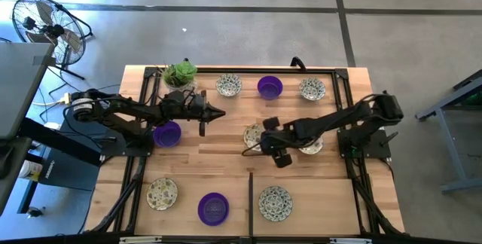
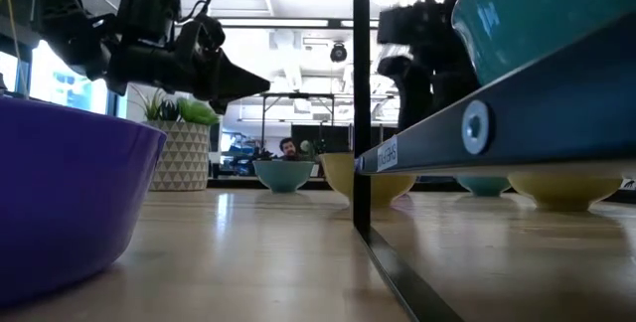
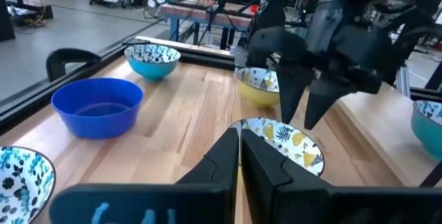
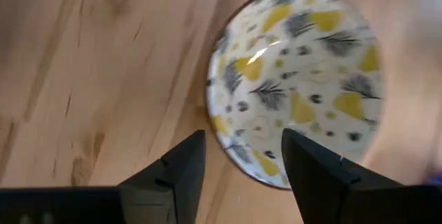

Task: Pick & Place Mini bowls
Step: Put the top left yellow patterned bowl on the shelf

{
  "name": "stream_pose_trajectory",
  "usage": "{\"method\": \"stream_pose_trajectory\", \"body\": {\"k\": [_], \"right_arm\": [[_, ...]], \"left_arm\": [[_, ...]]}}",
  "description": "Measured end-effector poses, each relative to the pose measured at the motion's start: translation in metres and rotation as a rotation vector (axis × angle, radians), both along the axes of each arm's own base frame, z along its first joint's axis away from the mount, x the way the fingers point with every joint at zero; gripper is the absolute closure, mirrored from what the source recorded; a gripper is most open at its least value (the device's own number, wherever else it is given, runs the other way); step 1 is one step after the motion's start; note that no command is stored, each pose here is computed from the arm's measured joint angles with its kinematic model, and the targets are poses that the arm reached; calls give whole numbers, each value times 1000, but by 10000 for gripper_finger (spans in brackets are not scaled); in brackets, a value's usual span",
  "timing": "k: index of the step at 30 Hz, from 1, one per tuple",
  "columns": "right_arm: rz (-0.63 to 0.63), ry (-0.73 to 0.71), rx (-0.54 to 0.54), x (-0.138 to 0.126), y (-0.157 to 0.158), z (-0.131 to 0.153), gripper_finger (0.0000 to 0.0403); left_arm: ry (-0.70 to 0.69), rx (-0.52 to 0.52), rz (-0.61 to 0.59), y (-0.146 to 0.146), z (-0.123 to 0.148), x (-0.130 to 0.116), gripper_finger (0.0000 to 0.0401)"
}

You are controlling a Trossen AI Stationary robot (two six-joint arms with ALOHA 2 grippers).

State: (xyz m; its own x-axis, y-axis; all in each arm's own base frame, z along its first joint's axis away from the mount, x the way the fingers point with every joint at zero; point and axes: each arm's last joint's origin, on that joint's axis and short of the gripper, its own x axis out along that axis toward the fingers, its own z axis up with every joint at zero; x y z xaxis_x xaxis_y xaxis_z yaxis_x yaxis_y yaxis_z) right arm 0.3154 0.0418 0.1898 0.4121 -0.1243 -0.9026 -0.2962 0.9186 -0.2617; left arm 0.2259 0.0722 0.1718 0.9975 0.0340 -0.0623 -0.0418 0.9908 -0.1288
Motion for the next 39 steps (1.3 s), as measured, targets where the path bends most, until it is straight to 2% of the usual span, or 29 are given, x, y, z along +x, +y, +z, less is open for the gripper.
{"method": "stream_pose_trajectory", "body": {"k": [8,13,18,22,24,27,30,33,39], "right_arm": [[95,83,-97,6,-1,-22,229],[106,116,-84,10,-3,-35,244],[96,93,-67,13,-2,-37,293],[68,75,-3,14,-1,-36,353],[64,71,-4,15,-1,-36,383],[58,64,-20,13,2,-32,391],[8,63,33,11,4,-18,378],[-33,21,70,8,9,11,381],[-144,2,150,-16,29,69,392]], "left_arm": [[26,-13,0,0,-3,0,387],[32,-33,1,0,-3,0,387],[32,-43,-12,-1,-3,0,387],[31,-43,-17,-1,-3,0,387],[31,-43,-18,-1,-3,0,387],[31,-46,-19,-1,-3,0,387],[23,-43,-15,-1,-3,0,387],[24,-43,-12,-1,-3,0,387],[29,-43,-25,-3,-3,0,387]]}}
